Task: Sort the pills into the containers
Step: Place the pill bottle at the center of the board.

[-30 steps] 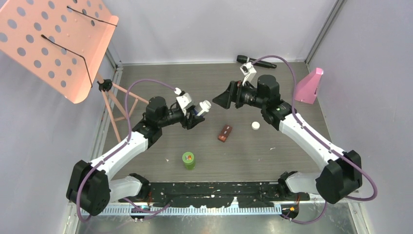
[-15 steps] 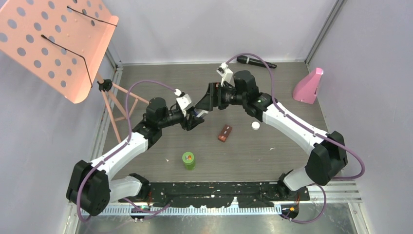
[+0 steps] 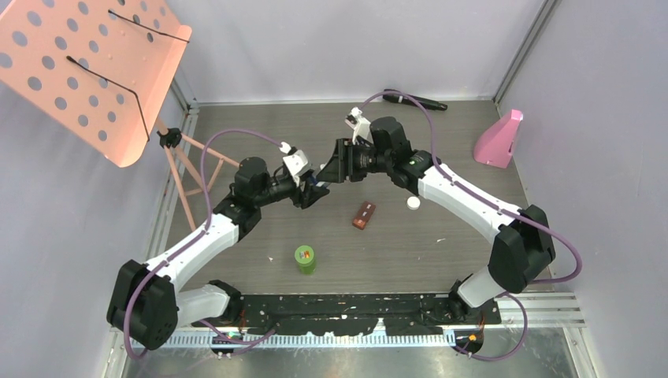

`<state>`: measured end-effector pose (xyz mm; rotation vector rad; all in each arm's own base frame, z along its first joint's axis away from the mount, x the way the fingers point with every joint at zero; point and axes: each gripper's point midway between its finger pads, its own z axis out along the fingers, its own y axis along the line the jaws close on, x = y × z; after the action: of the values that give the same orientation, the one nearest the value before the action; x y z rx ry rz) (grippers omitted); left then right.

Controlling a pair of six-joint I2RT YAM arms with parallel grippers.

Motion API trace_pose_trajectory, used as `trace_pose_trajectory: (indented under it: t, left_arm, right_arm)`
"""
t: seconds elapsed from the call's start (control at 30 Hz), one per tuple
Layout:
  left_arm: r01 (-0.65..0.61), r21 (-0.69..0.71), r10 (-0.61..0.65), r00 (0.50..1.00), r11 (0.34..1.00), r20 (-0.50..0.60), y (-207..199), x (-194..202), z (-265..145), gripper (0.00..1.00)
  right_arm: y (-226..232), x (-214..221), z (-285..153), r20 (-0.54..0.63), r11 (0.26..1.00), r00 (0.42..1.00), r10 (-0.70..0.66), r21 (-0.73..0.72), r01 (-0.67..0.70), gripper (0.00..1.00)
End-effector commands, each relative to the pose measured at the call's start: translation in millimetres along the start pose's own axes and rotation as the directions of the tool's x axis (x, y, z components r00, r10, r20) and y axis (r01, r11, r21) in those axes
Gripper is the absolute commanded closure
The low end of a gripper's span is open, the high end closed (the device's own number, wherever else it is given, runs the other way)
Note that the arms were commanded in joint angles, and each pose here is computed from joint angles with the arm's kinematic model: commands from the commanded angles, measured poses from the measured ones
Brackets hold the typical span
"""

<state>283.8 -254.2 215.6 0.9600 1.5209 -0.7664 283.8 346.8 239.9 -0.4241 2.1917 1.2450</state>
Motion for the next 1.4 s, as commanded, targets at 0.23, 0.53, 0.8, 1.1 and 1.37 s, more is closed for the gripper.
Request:
trace_pose_trajectory:
  t: [0.23,0.53,0.8,1.1,1.37]
  left_arm:
    - [0.085,-0.316,-0.092,0.996,0.945,-0.007,43,-1,-20,0.01]
    - [0.179,-0.676,-0.193,0.98,0.715,0.054,79,4,-90,0.01]
    - [0.176,-0.692,-0.22,0.975,0.7,0.026,75,1,-103,0.01]
    - [0.225,-0.735,-0.241,0.967,0.639,0.086,84,-1,-113,0.0]
    - [0.23,-0.718,-0.338,0.941,0.657,-0.008,80,6,-111,0.01]
  right_arm:
    - [-58,-15,13,0.059,0.934,0.987,-0.147,0.337,0.119,0.82]
    - [-129,21,51,-0.149,0.742,0.96,-0.238,0.61,0.278,0.79]
    - [-150,43,75,-0.304,0.649,0.924,-0.23,0.66,0.379,0.7]
    - [-137,36,69,-0.33,0.648,0.911,-0.247,0.643,0.408,0.1]
    - [-89,8,33,-0.225,0.725,0.942,-0.248,0.602,0.335,0.01]
